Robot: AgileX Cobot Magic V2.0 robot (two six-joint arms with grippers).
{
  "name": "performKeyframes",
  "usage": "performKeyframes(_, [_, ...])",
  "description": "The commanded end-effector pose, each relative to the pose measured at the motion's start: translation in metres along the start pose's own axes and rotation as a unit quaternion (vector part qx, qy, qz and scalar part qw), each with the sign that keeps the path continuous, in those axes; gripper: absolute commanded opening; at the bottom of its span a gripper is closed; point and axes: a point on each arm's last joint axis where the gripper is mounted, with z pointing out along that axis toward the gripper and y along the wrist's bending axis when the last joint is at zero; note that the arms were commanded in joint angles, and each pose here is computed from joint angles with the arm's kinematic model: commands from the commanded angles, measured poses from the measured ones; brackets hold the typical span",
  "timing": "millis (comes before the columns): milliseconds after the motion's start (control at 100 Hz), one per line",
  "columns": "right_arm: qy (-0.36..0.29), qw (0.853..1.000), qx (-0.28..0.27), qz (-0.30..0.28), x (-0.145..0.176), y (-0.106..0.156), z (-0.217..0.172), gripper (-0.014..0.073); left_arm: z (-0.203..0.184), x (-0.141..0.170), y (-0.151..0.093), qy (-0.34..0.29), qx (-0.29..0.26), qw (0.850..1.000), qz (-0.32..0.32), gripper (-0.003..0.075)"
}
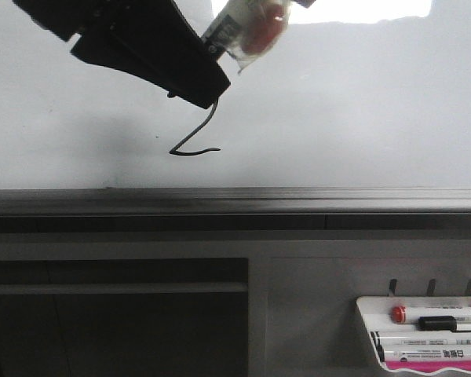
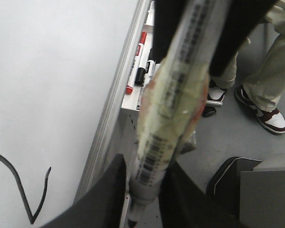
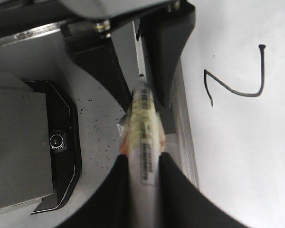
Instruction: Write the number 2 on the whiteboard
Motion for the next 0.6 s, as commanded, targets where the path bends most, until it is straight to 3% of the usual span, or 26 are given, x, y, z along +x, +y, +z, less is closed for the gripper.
performKeyframes(0, [-0.036,0.999,0.024,-0.008,-0.007,0.002,-0.018,-0.0029,-0.012,-0.017,0.001,-0.042,-0.021,0.999,-0.002,0.0107])
performKeyframes(120, [-0.036,0.999,0.024,-0.007,-0.007,0.002,-0.018,0.0055,-0.012,-0.017,0.001,-0.042,-0.021,0.999,-0.002,0.009])
performKeyframes(310, [-0.034,0.999,0.025,-0.005,-0.007,0.001,-0.018,0.0291,-0.012,-0.017,0.001,-0.042,-0.021,0.999,-0.002,0.0065])
performKeyframes(430, [-0.009,0.998,0.054,0.0,0.001,-0.002,-0.027,0.03,-0.014,-0.015,0.005,-0.041,-0.029,0.999,-0.006,0.0061])
performKeyframes(590, [0.005,0.99,0.11,0.088,0.022,-0.004,-0.06,0.0299,-0.031,-0.009,0.02,-0.051,-0.073,0.995,-0.043,0.0061])
